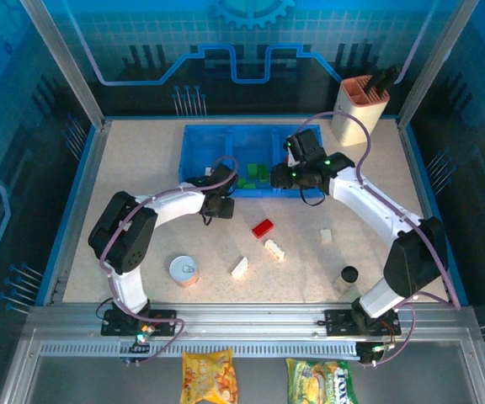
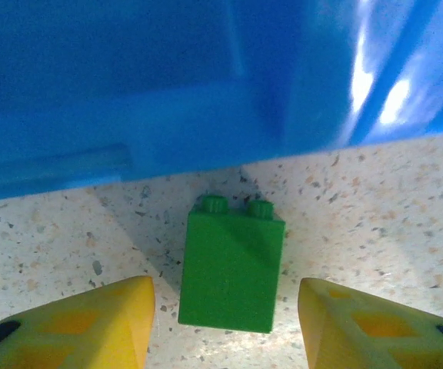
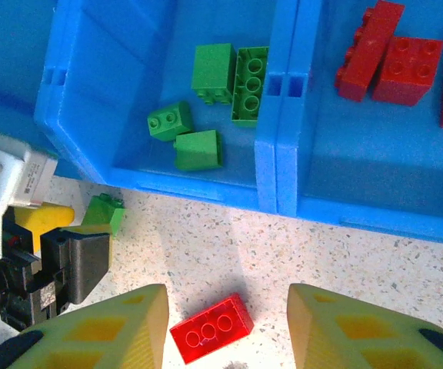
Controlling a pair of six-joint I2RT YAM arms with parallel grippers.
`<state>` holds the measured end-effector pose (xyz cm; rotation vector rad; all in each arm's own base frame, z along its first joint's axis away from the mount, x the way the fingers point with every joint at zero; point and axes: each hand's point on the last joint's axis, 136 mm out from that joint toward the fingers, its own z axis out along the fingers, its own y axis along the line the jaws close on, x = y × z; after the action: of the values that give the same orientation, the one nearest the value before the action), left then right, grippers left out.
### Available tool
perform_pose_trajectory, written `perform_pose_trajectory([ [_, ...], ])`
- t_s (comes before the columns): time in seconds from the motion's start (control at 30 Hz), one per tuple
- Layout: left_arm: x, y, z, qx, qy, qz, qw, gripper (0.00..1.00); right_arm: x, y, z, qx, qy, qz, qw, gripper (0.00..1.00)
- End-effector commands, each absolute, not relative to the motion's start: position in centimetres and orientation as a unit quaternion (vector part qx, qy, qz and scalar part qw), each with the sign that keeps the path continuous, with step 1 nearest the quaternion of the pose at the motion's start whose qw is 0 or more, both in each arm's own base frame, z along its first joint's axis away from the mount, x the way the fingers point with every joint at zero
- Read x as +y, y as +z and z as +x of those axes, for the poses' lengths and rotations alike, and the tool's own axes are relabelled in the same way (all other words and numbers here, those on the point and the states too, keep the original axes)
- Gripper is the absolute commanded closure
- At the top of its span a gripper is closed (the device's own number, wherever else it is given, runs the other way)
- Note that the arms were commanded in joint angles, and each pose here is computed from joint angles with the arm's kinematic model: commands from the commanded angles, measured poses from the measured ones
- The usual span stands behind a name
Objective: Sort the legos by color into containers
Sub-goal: Pick up the lego from the center of the table.
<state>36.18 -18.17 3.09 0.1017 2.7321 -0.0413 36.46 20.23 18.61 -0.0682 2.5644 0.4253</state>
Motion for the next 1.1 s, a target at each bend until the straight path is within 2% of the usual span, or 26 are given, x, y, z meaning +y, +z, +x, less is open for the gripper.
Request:
perform_pose_trajectory([
  [0.0, -18.4, 3.4, 37.1, 0.97, -0.017, 0.043, 0.237, 0.48, 19.1, 19.4, 36.1, 0.949, 0.149, -0.023, 0.278, 0.54],
  [0.87, -18.2, 0.8, 36.4, 0.974, -0.014, 0.046, 0.222, 0.54, 18.8, 20.3, 35.8, 0.947, 0.15, -0.019, 0.284, 0.56],
  [1.07, -18.1, 0.6, 36.2, 0.975, -0.015, 0.046, 0.219, 0.6, 18.8, 20.3, 35.8, 0.946, 0.153, -0.019, 0.284, 0.56],
])
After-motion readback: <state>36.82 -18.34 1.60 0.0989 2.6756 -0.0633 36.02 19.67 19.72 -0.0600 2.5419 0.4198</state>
